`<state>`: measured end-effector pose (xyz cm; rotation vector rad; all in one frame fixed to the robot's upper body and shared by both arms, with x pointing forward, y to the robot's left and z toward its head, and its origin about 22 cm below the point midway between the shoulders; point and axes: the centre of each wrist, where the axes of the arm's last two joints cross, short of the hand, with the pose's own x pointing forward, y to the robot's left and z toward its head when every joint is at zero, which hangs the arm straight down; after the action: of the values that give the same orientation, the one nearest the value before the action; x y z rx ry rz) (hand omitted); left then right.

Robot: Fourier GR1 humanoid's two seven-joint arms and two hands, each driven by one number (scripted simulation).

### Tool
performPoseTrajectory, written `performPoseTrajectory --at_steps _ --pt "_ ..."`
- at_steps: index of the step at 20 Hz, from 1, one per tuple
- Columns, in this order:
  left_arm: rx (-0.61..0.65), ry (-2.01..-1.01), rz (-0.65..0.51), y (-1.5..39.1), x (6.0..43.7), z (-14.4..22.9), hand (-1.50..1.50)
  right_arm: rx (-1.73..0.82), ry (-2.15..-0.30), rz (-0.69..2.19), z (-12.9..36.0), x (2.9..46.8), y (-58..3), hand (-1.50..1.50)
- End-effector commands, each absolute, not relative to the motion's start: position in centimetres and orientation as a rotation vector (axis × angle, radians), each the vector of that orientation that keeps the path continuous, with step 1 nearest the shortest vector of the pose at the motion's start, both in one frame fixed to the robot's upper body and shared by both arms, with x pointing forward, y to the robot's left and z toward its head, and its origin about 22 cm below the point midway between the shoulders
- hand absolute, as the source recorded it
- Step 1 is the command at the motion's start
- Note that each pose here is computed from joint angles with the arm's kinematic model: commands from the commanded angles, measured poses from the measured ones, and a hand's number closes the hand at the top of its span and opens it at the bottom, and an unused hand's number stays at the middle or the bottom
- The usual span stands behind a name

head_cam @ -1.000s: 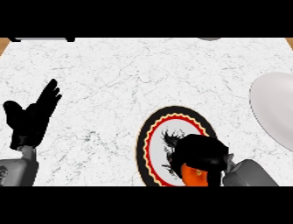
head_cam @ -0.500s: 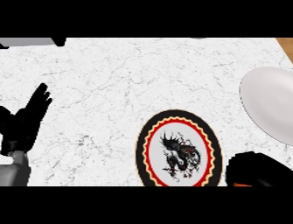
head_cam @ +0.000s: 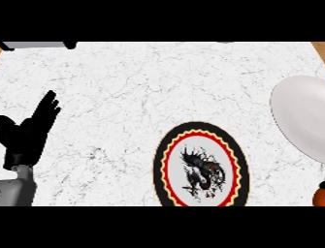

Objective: Pick the squash from the plate and place it in the plate

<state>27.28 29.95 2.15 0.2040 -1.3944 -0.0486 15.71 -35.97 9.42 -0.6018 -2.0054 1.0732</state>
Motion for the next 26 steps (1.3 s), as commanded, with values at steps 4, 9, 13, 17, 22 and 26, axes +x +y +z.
performPoseTrajectory --at_steps 4,9,13,17,22,26 --pt "0.175 -1.417 -0.09 29.1 28.1 3.2 0.0 -0.622 -1.943 0.819 11.8 18.0 -40.7 1.5" --pt "0.186 -1.403 -0.079 29.2 28.8 1.1 0.0 -0.697 -1.868 0.763 10.5 21.2 -45.0 1.5" --pt "0.179 -1.399 -0.083 28.5 29.1 2.8 0.0 -0.724 -1.834 0.757 8.5 23.6 -47.0 1.5" --pt "0.159 -1.41 -0.098 27.7 28.5 2.0 0.0 -0.798 -1.77 0.83 7.9 26.4 -48.8 1.5" --pt "0.156 -1.424 -0.117 27.7 28.7 2.3 0.0 -0.703 -1.634 0.977 6.6 27.5 -50.2 1.5" --pt "0.142 -1.422 -0.118 26.6 29.0 2.6 0.0 -0.566 -1.522 0.927 6.5 28.0 -51.9 -1.5"
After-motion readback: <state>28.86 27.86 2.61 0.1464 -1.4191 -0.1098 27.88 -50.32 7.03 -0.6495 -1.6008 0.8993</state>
